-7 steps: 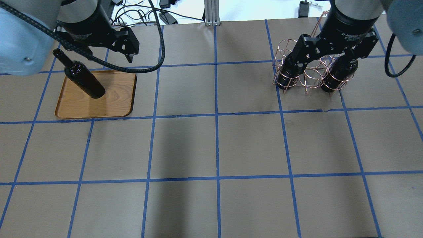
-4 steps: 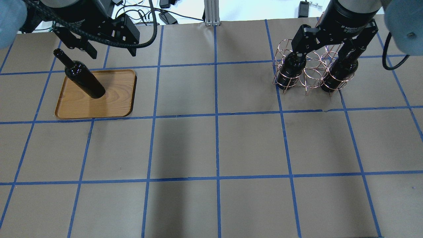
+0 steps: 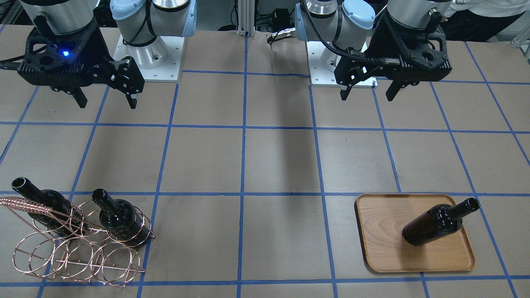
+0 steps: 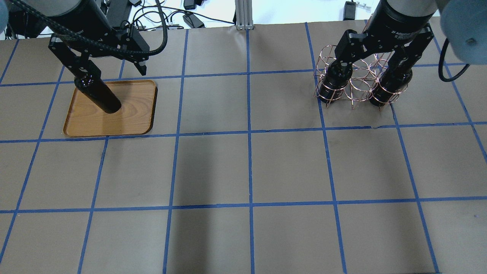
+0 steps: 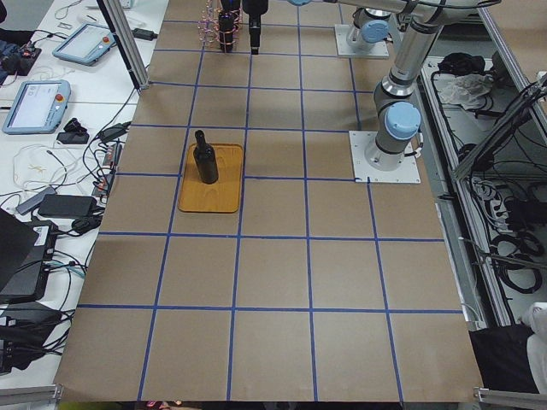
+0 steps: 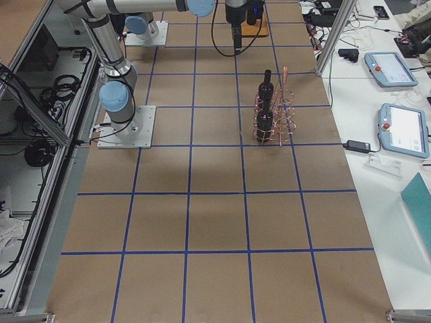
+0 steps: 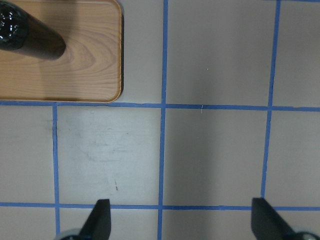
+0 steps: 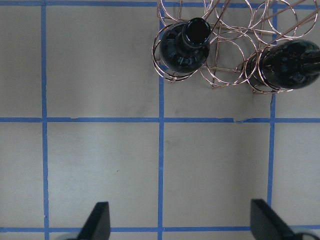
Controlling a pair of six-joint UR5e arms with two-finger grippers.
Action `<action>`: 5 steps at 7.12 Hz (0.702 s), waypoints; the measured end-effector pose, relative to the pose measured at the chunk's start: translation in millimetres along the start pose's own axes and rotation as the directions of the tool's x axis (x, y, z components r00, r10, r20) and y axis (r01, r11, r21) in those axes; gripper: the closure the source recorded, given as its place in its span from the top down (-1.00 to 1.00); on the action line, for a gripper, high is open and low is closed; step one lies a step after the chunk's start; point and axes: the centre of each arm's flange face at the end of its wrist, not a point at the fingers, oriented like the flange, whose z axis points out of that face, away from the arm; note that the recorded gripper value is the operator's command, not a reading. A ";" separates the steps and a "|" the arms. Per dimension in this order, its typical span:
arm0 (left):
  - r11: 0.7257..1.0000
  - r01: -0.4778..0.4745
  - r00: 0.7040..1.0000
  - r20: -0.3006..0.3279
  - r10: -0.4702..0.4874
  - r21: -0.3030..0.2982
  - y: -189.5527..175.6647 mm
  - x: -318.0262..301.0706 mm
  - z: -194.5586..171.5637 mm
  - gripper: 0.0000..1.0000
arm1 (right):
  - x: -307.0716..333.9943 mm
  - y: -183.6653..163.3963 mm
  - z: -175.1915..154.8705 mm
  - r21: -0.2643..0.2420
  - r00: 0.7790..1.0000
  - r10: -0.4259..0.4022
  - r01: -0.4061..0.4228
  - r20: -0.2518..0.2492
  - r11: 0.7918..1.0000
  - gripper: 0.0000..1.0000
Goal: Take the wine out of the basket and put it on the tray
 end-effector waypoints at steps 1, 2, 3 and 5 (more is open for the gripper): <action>1.000 -0.002 1.000 0.026 0.002 0.009 0.0 -2.3 0.2 1.00 | -0.1 0.3 0.8 -0.002 1.000 0.000 0.000 0.001 1.000 1.00; 1.000 -0.003 0.999 0.036 0.003 0.014 -0.4 -3.0 0.7 1.00 | -0.1 0.6 0.9 -0.002 1.000 0.001 -0.001 0.001 1.000 1.00; 1.000 -0.005 0.999 0.039 0.004 0.016 -0.5 -3.1 0.7 1.00 | -0.1 0.8 0.9 -0.003 1.000 0.001 -0.001 0.001 1.000 1.00; 1.000 -0.006 0.999 0.041 0.006 0.017 0.2 -2.7 0.6 1.00 | -0.2 0.8 0.8 -0.002 1.000 0.000 0.000 0.001 1.000 1.00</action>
